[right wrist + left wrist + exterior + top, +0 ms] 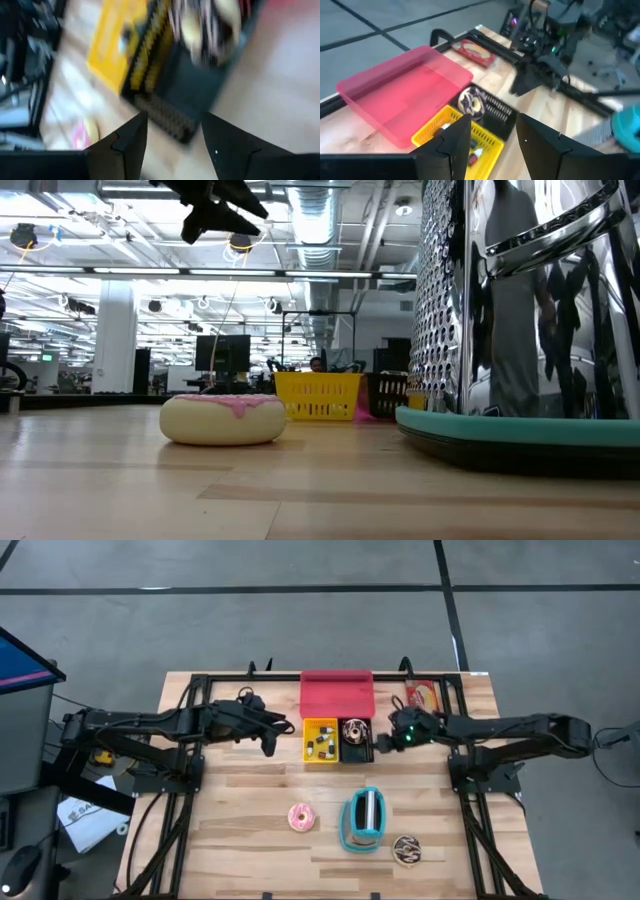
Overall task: Pick & Place Food Item
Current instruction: Put the black donut into the black bin
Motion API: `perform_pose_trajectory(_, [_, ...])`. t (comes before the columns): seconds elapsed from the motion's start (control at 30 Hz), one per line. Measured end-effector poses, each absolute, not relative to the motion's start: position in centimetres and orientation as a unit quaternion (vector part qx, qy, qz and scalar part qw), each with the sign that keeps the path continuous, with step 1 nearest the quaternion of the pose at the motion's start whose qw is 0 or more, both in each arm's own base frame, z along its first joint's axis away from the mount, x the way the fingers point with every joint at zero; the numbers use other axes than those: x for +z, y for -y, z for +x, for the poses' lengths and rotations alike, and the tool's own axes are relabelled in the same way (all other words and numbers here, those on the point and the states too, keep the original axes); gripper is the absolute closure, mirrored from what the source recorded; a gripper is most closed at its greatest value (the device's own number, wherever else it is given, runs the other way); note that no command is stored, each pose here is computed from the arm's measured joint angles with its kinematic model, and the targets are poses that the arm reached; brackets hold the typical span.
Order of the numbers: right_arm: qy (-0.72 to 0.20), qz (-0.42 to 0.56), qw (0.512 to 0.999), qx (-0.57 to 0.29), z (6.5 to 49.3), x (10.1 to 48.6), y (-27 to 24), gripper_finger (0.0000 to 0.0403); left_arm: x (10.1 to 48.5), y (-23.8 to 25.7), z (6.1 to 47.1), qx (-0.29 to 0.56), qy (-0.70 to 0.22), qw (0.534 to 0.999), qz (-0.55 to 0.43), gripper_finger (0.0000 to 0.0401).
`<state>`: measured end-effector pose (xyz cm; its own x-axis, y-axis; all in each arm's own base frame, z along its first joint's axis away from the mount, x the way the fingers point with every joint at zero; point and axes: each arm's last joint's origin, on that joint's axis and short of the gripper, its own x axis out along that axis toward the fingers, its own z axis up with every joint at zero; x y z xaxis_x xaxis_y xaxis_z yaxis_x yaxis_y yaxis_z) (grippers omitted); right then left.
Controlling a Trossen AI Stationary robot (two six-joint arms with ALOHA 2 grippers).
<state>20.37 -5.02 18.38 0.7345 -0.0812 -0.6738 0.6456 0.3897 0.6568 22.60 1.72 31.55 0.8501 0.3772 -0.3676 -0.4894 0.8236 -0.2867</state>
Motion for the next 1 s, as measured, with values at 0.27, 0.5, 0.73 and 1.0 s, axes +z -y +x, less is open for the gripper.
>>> perform_pose_trajectory(0.27, [-0.403,0.549,0.717,-0.150,17.4,19.5,-1.7,0.0221,32.1,-1.6,21.6,0.214,-0.150,0.950,-0.171,0.0245])
perform_pose_trajectory(0.5, [-0.478,0.574,0.657,-0.098,15.2,19.7,-8.2,0.0221,32.3,-1.3,21.4,0.207,-0.148,0.952,-0.170,0.0228])
perform_pose_trajectory(0.73, [-0.496,0.583,0.639,-0.074,14.2,19.6,-13.4,0.0221,32.4,0.0,21.6,0.182,-0.149,0.961,-0.148,0.0219])
perform_pose_trajectory(1.0, [-0.549,0.483,0.675,-0.100,15.4,21.0,-16.1,0.0221,32.6,0.8,21.6,0.181,-0.137,0.963,-0.148,0.0219])
